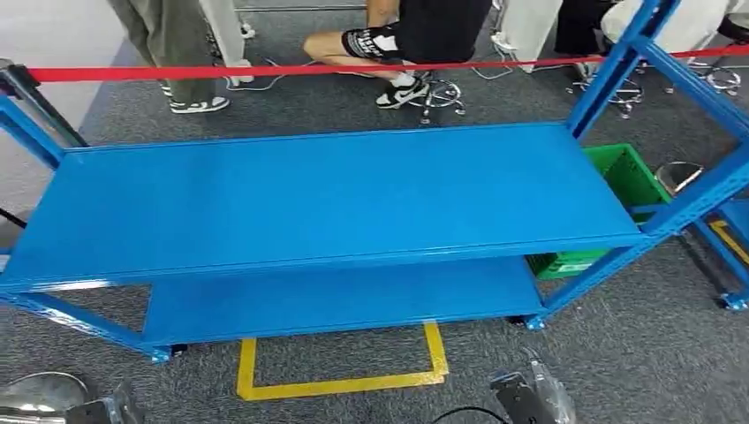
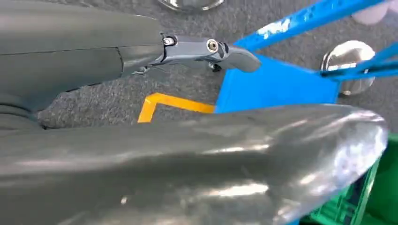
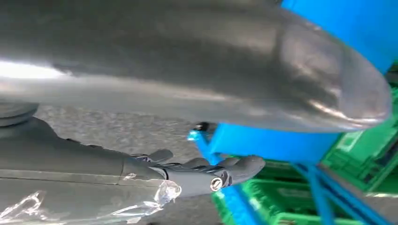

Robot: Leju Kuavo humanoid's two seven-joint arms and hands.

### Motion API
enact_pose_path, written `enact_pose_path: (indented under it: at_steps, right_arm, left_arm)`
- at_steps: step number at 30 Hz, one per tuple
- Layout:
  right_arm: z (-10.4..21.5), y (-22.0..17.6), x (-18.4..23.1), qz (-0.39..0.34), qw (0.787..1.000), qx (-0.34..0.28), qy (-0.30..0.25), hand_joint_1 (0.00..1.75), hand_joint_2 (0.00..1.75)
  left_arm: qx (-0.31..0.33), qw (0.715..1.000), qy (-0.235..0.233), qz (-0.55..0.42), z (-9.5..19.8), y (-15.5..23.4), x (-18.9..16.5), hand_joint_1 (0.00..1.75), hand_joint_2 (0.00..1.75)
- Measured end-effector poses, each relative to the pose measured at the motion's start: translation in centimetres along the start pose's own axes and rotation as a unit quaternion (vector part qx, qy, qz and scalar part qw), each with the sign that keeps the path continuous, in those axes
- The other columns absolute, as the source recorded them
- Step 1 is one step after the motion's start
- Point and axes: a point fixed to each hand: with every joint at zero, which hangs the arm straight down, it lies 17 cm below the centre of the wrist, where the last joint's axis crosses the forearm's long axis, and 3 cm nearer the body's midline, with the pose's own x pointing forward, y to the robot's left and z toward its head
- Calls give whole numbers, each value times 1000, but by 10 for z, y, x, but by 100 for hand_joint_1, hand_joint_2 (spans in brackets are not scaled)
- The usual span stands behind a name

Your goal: Take the parts from the cabinet and place them on the table.

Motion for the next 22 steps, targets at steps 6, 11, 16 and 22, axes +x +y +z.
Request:
enact_pose_path:
  at_steps: [6,11,16,22]
  right_arm:
    - [-1,0,1,-1,1000,-1,-1,0,0]
    - [-1,-1,1,-6,1000,-3,-1,0,175]
    - [-5,2,3,-15,1000,0,1,0,175]
    - [-13,11,-2,-60,998,7,19,0,0]
  left_arm:
    - [3,1000,3,-9,1,2,-2,0,0]
    - [0,1000,2,-12,1,0,-1,0,175]
    - [-34,999,26,-29,6,-13,-23,0,175]
    - [-83,993,72,-45,13,-33,-62,0,0]
